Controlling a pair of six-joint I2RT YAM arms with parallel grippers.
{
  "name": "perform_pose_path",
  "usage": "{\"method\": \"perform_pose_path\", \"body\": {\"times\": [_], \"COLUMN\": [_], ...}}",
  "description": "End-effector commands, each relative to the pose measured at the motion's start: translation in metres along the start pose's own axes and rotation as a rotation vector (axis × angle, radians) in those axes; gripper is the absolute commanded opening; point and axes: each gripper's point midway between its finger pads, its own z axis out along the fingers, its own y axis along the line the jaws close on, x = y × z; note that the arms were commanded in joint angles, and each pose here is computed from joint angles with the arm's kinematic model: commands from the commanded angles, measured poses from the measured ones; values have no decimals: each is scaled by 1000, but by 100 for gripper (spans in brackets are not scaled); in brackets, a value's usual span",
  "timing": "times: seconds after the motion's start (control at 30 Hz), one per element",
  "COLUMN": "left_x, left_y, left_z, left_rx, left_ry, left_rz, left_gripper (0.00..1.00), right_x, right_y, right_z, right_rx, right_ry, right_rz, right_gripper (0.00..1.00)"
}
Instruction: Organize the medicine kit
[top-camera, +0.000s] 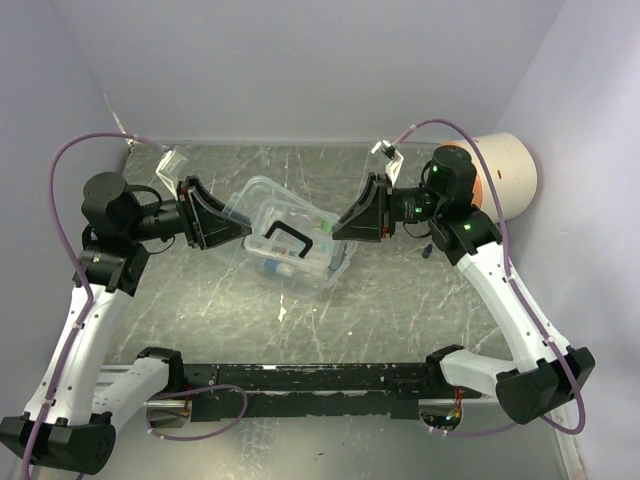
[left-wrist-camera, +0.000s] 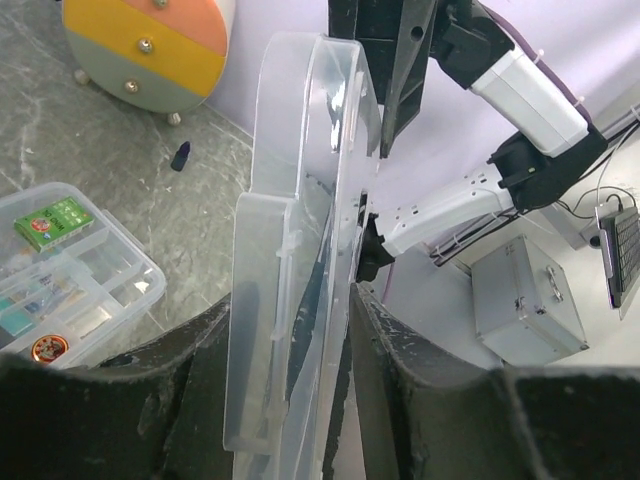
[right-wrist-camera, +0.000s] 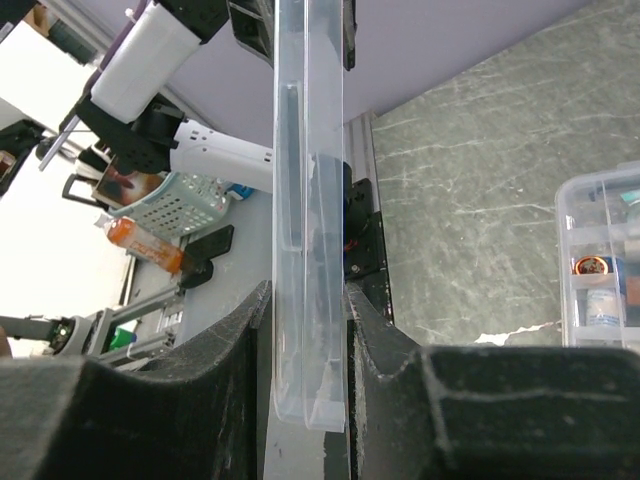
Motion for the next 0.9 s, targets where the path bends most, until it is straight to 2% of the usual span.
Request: {"method": "perform_pose_path", "body": {"times": [0.0,0.07,0.2,0.27,0.43,0.5,0.67,0.8,0.87], "left_x": [3,5,3,-3,-16,-21,-28,-35,-37], "left_y": [-10,-11,-16,-18,-15,-2,24,45,59], "left_z": [-3,-4,-5,-5,-1,1,10,16,18], "left_rx": [32,42,51,52,25,-36,-79,-116,-144], "left_ry": [23,32,32,12,-31,-60,-126,-201,-249], "left_rz": [35,41,71,79,48,-3,-162,-322,-415], "left_gripper": [52,50,33,26,22,23,21,20,20], "right_x": [-11,-13,-15,-15,-14,-21,-43,-40,-34], "right_y": [3,3,-9,-19,-29,-40,-91,-111,-114], "right_z": [-3,-4,-4,-3,-2,-6,-40,-67,-72], "right_rx": [-20,-16,52,84,114,202,598,778,790], "right_ry": [-17,-24,-36,-50,-117,-172,-401,-525,-572], "right_rz": [-25,-30,9,50,82,88,140,199,232], "right_gripper": [16,16,18,28,54,63,79,80,80]}}
